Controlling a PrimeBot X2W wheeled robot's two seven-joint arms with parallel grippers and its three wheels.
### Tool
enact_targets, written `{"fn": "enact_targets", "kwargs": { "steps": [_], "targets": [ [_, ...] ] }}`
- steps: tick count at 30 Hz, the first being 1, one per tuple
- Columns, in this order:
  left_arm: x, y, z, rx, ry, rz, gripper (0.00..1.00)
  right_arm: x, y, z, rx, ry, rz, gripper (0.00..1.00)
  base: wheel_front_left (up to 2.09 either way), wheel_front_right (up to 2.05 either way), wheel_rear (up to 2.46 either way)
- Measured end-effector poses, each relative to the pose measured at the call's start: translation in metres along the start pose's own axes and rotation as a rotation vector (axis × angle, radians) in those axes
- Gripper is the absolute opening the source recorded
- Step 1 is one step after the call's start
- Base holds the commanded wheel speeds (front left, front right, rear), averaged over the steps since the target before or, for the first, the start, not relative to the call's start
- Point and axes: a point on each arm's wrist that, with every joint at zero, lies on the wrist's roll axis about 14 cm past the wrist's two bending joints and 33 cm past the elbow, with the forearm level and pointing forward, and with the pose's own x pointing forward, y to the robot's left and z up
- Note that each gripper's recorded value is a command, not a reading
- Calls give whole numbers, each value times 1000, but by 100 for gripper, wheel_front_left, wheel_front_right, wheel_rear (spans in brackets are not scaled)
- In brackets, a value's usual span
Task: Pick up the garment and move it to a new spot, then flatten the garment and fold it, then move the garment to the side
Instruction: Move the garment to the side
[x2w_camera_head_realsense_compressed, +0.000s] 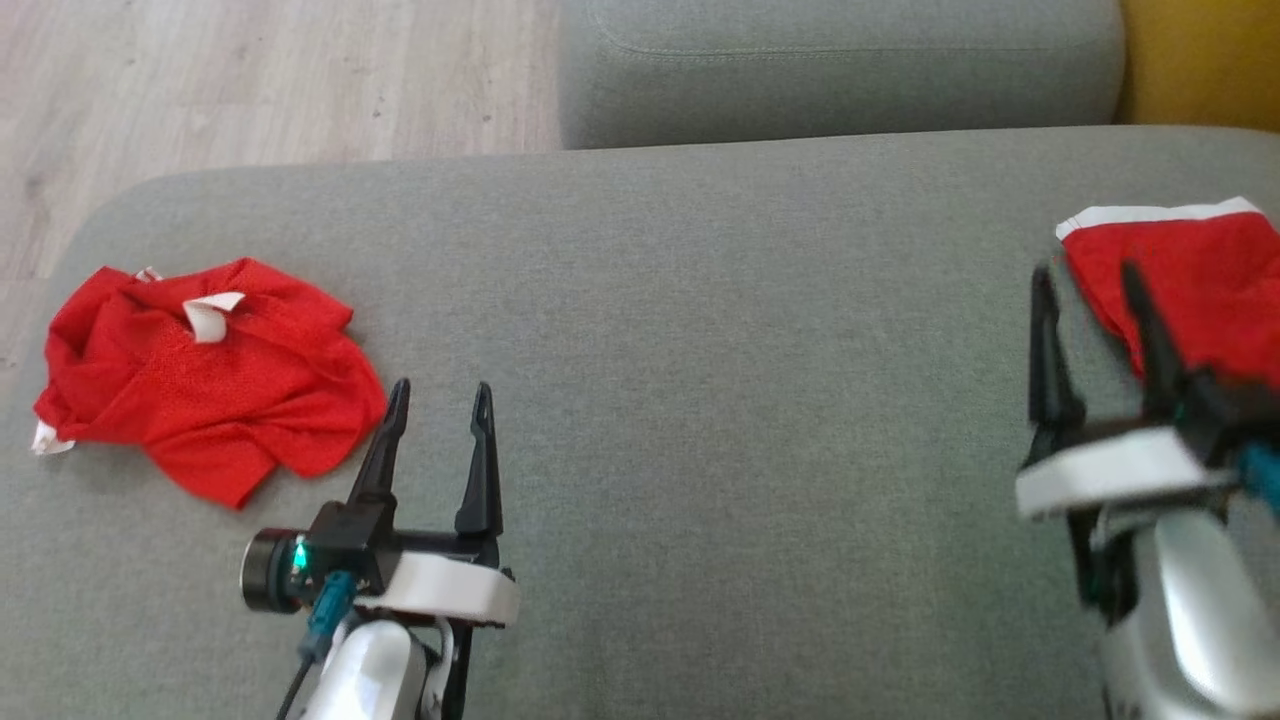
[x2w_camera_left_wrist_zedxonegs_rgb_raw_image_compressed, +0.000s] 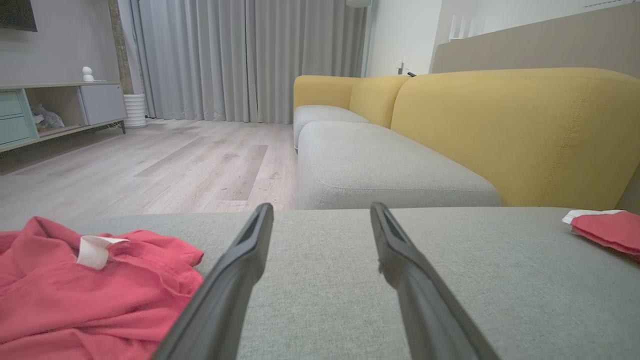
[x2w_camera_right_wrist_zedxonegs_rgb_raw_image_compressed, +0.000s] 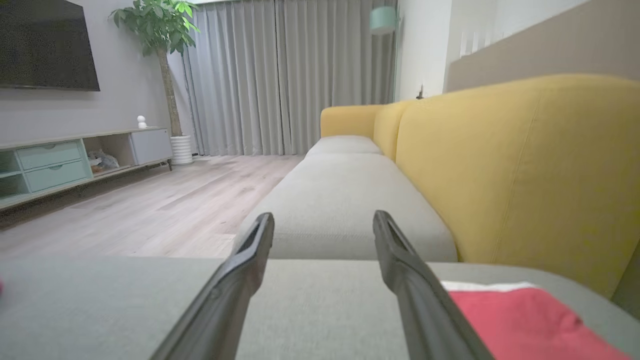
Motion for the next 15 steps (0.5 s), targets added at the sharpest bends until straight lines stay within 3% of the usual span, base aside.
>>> {"fn": "enact_targets", "kwargs": {
  "steps": [9,15],
  "targets": [
    [-11,6,-7,-11,21,27,100,-57,15,-52,82,150,-11,100,0,0,0],
    [-12,8,-9,-10,25,38,100,-61,18,-51,95,148,-11,100,0,0,0]
  ]
}}
